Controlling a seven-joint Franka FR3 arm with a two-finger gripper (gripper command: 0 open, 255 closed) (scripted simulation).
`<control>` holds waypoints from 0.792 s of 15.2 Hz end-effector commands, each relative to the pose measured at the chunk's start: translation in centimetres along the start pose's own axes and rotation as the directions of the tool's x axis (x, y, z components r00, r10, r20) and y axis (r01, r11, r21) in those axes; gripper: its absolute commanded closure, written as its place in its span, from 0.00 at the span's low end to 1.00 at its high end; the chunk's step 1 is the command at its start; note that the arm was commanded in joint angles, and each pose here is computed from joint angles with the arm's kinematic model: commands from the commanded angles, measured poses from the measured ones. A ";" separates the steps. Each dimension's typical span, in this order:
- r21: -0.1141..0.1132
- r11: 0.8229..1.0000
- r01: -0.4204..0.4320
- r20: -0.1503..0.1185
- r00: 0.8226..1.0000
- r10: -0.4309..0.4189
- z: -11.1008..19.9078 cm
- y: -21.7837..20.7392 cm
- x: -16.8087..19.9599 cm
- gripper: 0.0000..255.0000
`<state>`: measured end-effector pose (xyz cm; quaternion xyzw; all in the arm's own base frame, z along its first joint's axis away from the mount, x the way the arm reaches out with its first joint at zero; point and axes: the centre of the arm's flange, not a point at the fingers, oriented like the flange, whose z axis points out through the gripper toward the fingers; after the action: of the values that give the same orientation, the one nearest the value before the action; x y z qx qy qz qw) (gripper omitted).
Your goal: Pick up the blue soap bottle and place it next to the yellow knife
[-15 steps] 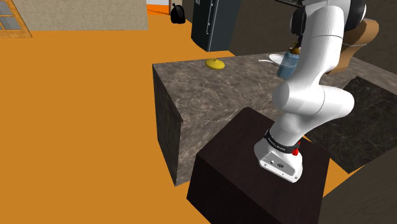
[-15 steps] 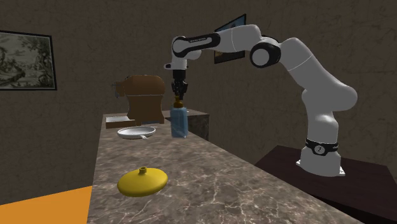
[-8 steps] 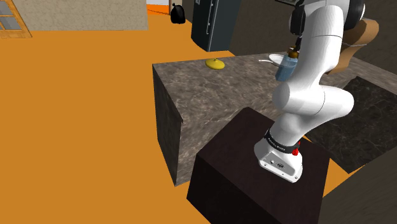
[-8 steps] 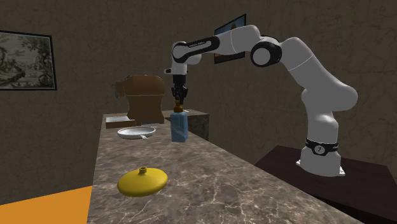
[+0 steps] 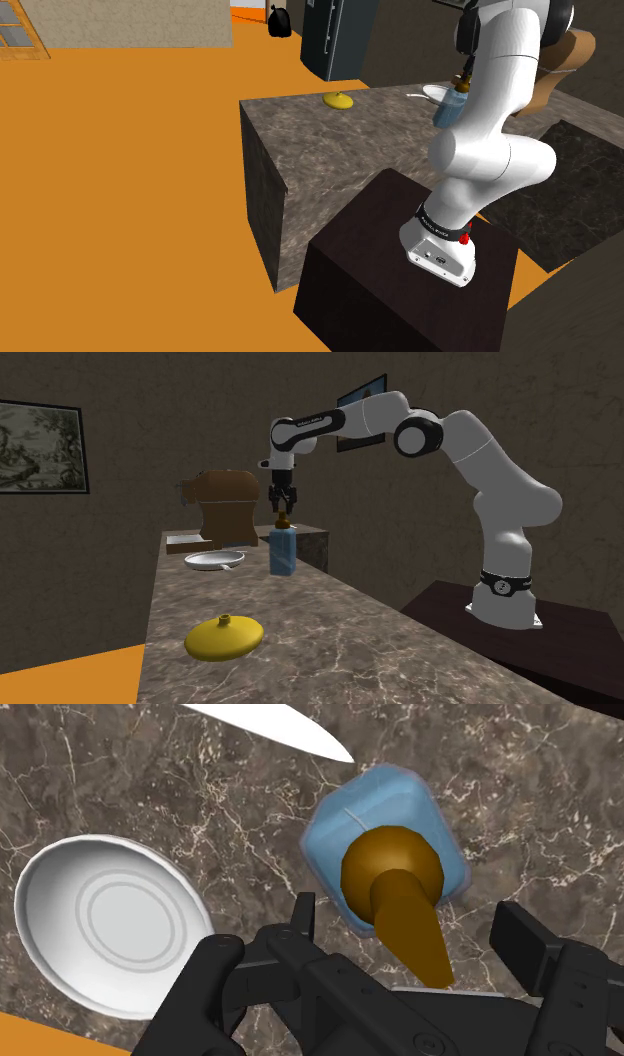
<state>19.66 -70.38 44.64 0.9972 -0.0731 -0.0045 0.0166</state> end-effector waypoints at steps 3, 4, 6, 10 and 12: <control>0.000 1.000 0.000 0.000 1.000 0.000 0.0 0.0 0.0 0.00; 0.000 1.000 0.000 0.000 1.000 0.000 -1.3 0.0 0.0 0.00; 0.000 1.000 0.000 0.000 1.000 0.000 -4.0 0.0 0.0 0.00; 0.000 1.000 0.000 0.000 1.000 0.000 -5.0 0.0 0.0 0.00; 0.000 1.000 0.000 0.000 1.000 0.000 -5.0 0.0 0.0 0.00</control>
<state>19.73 -70.24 49.62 0.9972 -0.0731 -0.0045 0.0167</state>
